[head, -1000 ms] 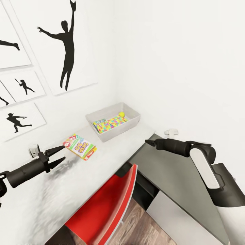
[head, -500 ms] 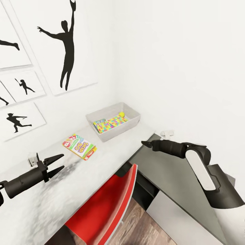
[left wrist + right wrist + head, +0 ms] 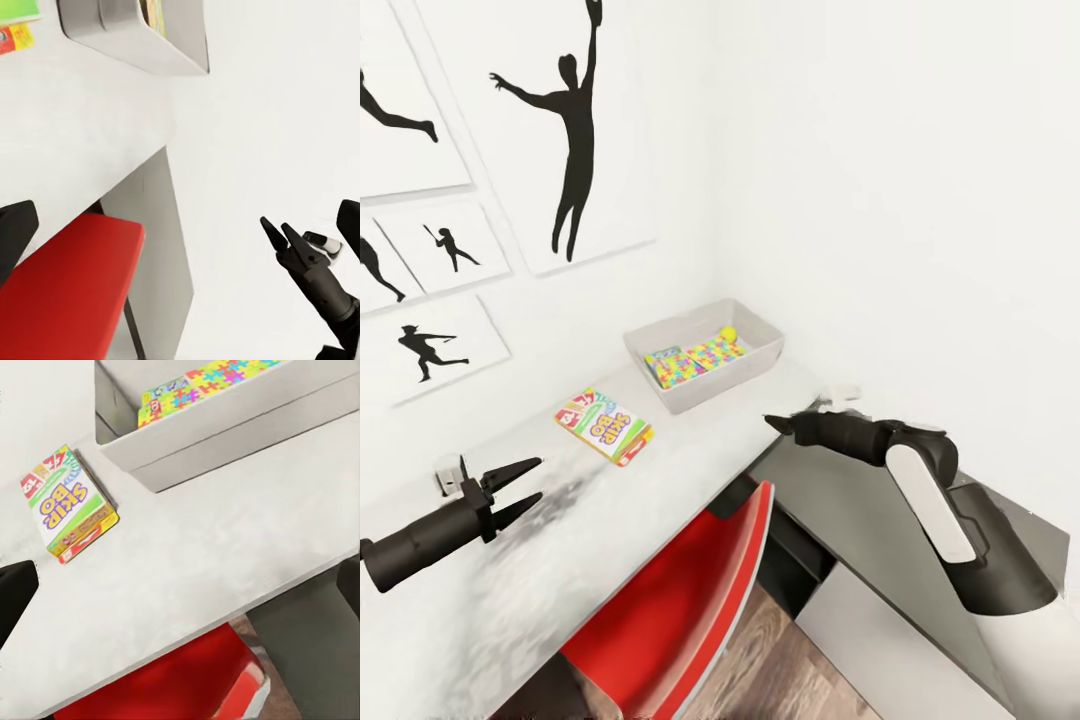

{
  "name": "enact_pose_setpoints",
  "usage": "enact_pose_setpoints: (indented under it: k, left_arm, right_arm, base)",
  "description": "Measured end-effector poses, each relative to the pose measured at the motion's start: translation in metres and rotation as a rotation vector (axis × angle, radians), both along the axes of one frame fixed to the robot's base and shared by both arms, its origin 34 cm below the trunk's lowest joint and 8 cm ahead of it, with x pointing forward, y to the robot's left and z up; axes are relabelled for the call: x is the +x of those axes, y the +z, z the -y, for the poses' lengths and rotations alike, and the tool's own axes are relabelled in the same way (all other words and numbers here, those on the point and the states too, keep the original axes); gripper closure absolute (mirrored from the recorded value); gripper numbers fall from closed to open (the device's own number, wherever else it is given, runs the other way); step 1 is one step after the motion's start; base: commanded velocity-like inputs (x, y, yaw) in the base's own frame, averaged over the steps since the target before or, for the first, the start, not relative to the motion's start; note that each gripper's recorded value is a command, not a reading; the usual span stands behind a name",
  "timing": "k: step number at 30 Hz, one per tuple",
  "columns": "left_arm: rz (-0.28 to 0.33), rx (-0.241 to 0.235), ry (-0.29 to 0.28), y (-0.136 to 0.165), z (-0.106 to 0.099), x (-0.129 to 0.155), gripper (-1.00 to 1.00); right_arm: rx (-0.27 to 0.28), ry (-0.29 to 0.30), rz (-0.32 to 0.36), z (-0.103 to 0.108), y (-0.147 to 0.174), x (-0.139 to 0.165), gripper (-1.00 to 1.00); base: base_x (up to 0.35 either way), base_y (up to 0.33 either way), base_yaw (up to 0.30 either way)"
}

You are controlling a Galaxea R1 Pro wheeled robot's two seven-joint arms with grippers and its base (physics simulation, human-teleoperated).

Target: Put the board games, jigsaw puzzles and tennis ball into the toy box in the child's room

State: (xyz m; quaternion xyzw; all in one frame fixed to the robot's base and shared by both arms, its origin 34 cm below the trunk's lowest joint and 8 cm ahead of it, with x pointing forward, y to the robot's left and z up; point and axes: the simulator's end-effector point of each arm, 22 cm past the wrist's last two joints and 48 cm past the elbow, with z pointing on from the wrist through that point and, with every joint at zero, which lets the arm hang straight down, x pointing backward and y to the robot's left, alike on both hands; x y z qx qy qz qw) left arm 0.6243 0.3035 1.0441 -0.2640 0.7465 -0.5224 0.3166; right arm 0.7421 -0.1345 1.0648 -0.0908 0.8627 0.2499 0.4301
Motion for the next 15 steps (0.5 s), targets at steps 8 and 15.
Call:
enact_pose_setpoints:
  k: [8,15]
  left_arm:
    - [-0.041,0.032,0.047,-0.014,-0.019,-0.004,-1.0]
    - [-0.063,0.047,0.08,-0.022,-0.032,-0.007,-1.0]
  right_arm:
    - [-0.018,-0.028,-0.017,-0.014,-0.009,0.002,-1.0]
    - [-0.019,-0.031,-0.025,-0.015,-0.014,0.002,-1.0]
  base:
    - [0.0,0.0,0.221]
    - [0.0,0.0,0.212]
